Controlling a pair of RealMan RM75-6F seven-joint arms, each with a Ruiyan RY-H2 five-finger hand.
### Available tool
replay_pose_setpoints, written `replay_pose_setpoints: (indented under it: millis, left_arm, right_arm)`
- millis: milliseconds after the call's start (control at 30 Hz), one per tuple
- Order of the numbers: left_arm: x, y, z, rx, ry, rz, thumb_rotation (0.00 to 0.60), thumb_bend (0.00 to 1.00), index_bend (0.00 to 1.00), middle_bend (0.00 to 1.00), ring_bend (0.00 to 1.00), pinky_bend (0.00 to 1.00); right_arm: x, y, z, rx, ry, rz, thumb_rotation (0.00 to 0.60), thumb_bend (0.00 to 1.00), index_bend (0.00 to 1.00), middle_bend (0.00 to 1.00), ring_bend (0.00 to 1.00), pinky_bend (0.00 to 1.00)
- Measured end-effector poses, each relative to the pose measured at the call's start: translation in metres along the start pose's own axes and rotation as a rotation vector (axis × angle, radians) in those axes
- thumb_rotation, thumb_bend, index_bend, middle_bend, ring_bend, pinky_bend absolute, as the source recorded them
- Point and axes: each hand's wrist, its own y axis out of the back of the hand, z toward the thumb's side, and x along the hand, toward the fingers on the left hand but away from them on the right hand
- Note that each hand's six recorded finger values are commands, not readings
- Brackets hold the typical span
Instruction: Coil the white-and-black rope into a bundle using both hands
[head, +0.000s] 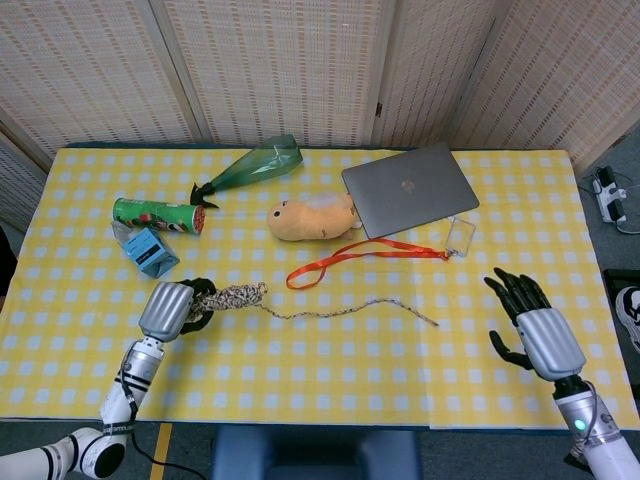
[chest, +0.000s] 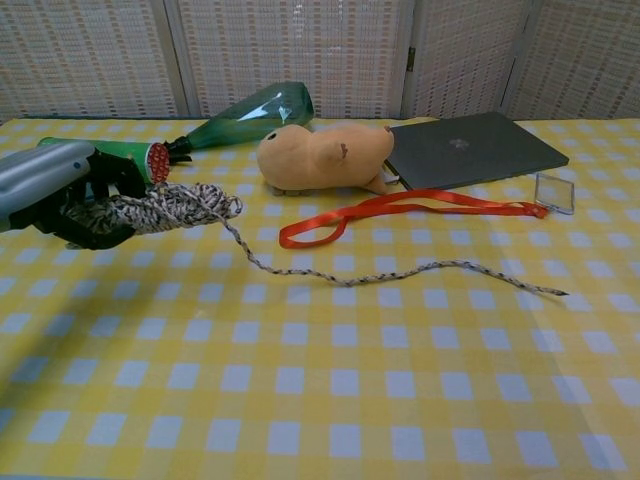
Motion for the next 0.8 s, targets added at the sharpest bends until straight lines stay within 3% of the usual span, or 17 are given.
replay_pose_setpoints:
  millis: [167, 400, 800]
  left_arm:
    - [-0.007, -0.003, 0.001, -0.002, 0.001, -0.008, 0.600, 0.61, 0.80, 0.78, 0.66, 0.71]
    - [-0.012, -0.006, 0.006, -0.012, -0.008, -0.012, 0.600, 0.61, 0.80, 0.78, 0.66, 0.71]
    - [-0.016, -0.007, 0.006, -0.015, -0.005, -0.017, 0.600, 0.61, 0.80, 0.78, 0.66, 0.71]
  right_arm:
    - [-0.032, -0.023, 0.022, 0.029, 0.013, 0.080, 0.600, 0.49, 0.24, 0.11, 0.09, 0.05]
    - [-0.077, -0.053, 0.060, 0.036, 0.028, 0.133, 0.600, 0.49, 0.38, 0.15, 0.11, 0.07]
    - [-0.136, -0.102, 0.085, 0.142, 0.011, 0.203, 0.600, 0.49, 0.44, 0.17, 0.12, 0.08]
